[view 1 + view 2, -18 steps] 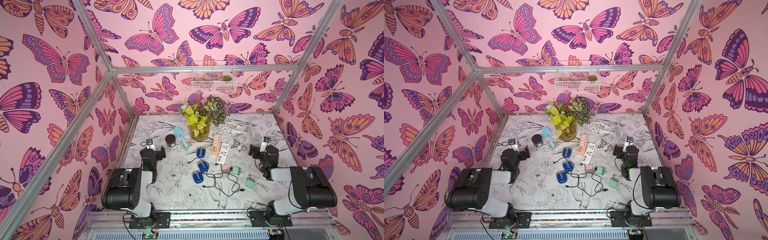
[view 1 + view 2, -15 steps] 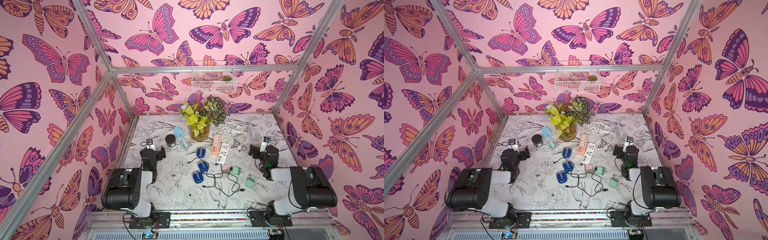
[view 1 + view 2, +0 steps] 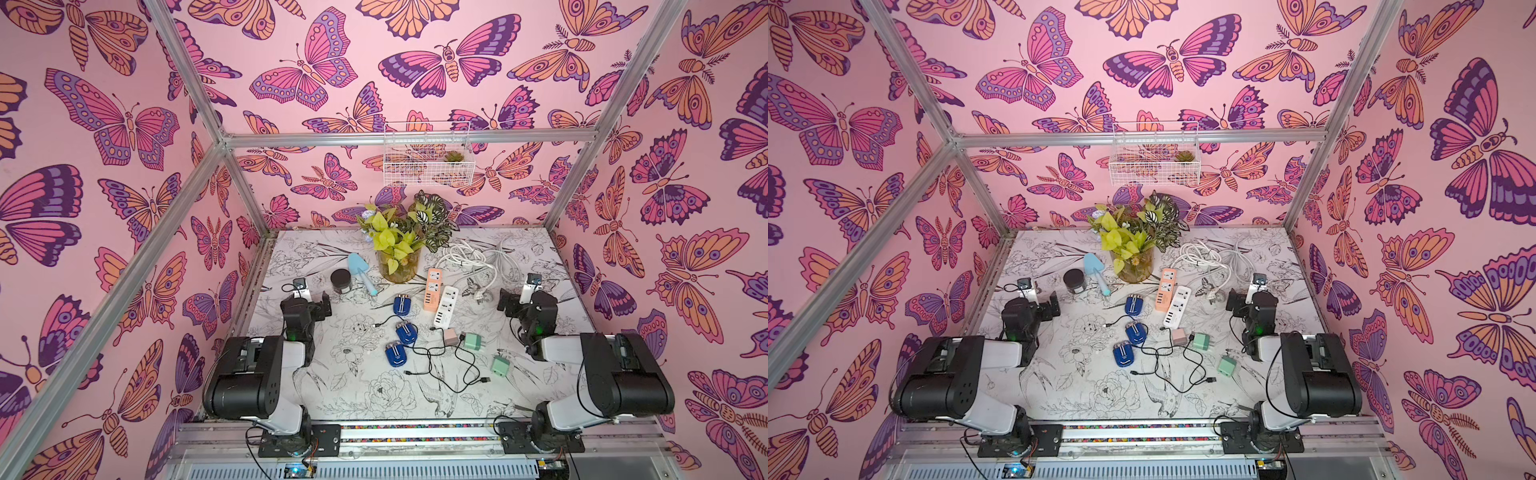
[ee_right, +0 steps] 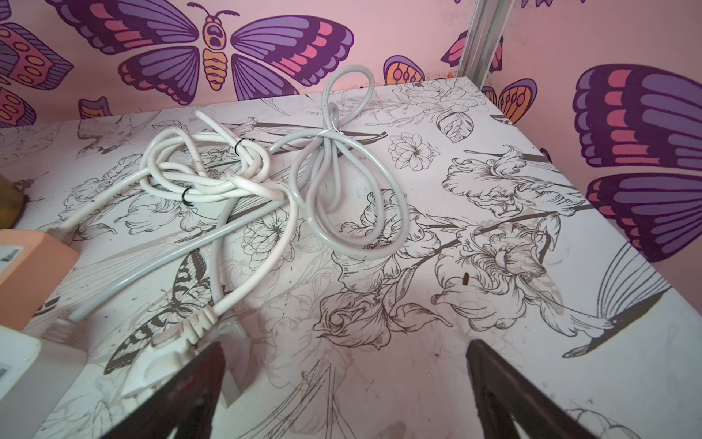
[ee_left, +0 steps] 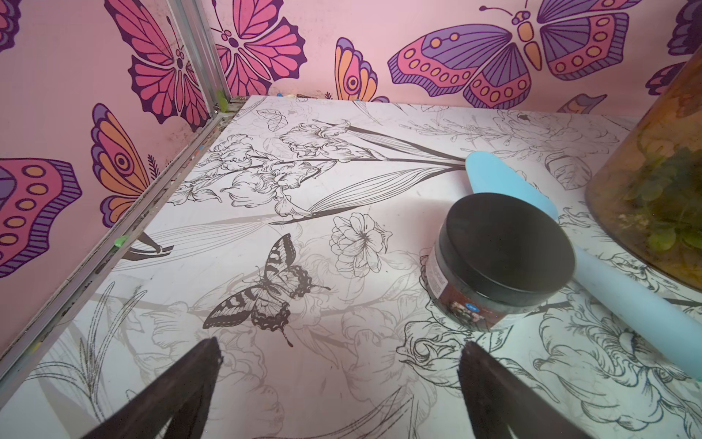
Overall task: Charge the electric shaver
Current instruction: Pick up the charging cable from the center of the board.
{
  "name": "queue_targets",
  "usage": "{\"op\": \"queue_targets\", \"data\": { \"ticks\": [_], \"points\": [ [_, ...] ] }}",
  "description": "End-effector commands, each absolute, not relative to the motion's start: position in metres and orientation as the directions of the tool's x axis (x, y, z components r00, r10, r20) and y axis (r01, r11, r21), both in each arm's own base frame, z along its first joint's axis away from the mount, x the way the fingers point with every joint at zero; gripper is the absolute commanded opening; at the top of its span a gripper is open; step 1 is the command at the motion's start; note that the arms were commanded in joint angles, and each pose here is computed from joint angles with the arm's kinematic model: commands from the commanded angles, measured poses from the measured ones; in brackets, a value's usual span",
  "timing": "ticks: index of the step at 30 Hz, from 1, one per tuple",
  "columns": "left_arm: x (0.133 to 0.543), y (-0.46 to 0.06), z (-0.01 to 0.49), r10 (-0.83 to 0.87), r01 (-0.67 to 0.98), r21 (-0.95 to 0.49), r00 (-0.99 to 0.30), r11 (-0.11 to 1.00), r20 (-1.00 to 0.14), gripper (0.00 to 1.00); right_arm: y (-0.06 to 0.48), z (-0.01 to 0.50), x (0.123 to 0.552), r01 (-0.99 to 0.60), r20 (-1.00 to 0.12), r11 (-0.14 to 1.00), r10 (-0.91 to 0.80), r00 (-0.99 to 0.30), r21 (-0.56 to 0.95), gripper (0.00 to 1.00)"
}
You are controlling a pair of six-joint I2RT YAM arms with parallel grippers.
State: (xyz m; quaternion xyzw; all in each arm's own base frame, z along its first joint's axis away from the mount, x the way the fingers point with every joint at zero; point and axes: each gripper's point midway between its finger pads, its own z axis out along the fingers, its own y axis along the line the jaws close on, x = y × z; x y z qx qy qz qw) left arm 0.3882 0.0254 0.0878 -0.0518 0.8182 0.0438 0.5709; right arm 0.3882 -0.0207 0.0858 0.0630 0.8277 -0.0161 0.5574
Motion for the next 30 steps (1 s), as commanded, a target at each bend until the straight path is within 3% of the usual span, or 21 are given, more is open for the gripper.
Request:
{"op": "queue_targets", "data": {
  "ticks": [1, 6, 8, 10, 12, 14, 15, 16, 17, 20, 23, 28, 30],
  "points": [
    [0.391, 0.023, 0.089, -0.022, -0.119, 0.020, -0.342, 0.993, -0.939, 1.00, -0.018, 0.095, 0.394, 0.109, -0.932, 0.993, 0.073, -0.355, 0.036, 0.99],
    [0.384, 0.029, 0.114, 0.003, -0.193, 0.066, -0.309, 0.979, -0.951, 0.99, -0.023, 0.120, 0.394, 0.151, -0.933, 0.989, 0.065, -0.355, 0.012, 0.99],
    [0.379, 0.027, 0.143, 0.051, -0.247, 0.129, -0.301, 0.960, -0.952, 0.99, -0.023, 0.169, 0.396, 0.189, -0.926, 0.981, 0.102, -0.364, 0.034, 0.99],
    [0.377, 0.021, 0.191, 0.037, -0.297, 0.098, -0.206, 0.950, -0.978, 1.00, -0.027, 0.235, 0.398, 0.264, -0.938, 0.953, 0.220, -0.268, 0.148, 0.99],
    [0.373, 0.025, 0.238, -0.085, -0.409, -0.028, -0.122, 0.912, -0.989, 1.00, -0.038, 0.272, 0.392, 0.390, -0.877, 0.859, 0.433, -0.207, 0.332, 0.99],
    [0.355, 0.024, 0.243, -0.425, -0.491, -0.302, -0.160, 0.817, -0.891, 1.00, -0.051, 0.255, 0.365, 0.610, -0.720, 0.665, 0.661, -0.213, 0.430, 0.99],
    [0.344, 0.033, 0.241, -0.539, -0.561, -0.398, -0.105, 0.726, -0.835, 1.00, -0.051, 0.249, 0.366, 0.621, -0.689, 0.627, 0.700, -0.187, 0.469, 0.99],
    [0.341, 0.034, 0.232, -0.680, -0.571, -0.537, -0.050, 0.620, -0.732, 1.00, -0.040, 0.245, 0.374, 0.549, -0.656, 0.649, 0.721, -0.224, 0.526, 0.83],
    [0.349, 0.027, 0.226, -0.767, -0.526, -0.628, -0.077, 0.574, -0.637, 1.00, -0.028, 0.244, 0.378, 0.500, -0.628, 0.660, 0.732, -0.264, 0.560, 0.64],
    [0.360, -0.007, 0.219, -0.824, -0.495, -0.661, -0.281, 0.563, -0.491, 1.00, 0.000, 0.234, 0.363, 0.517, -0.564, 0.694, 0.715, -0.414, 0.500, 0.49],
    [0.349, -0.049, 0.208, -0.793, -0.489, -0.631, -0.454, 0.602, -0.405, 0.99, 0.034, 0.227, 0.341, 0.475, -0.531, 0.801, 0.597, -0.601, 0.363, 0.39],
    [0.320, -0.116, 0.185, -0.711, -0.421, -0.647, -0.646, 0.636, -0.278, 0.79, 0.091, 0.188, 0.300, 0.367, -0.367, 0.885, 0.455, -0.811, 0.287, 0.32],
    [0.307, -0.139, 0.176, -0.676, -0.406, -0.651, -0.700, 0.641, -0.229, 0.76, 0.119, 0.174, 0.288, 0.279, -0.322, 0.913, 0.370, -0.871, 0.296, 0.32]
  ]
}}
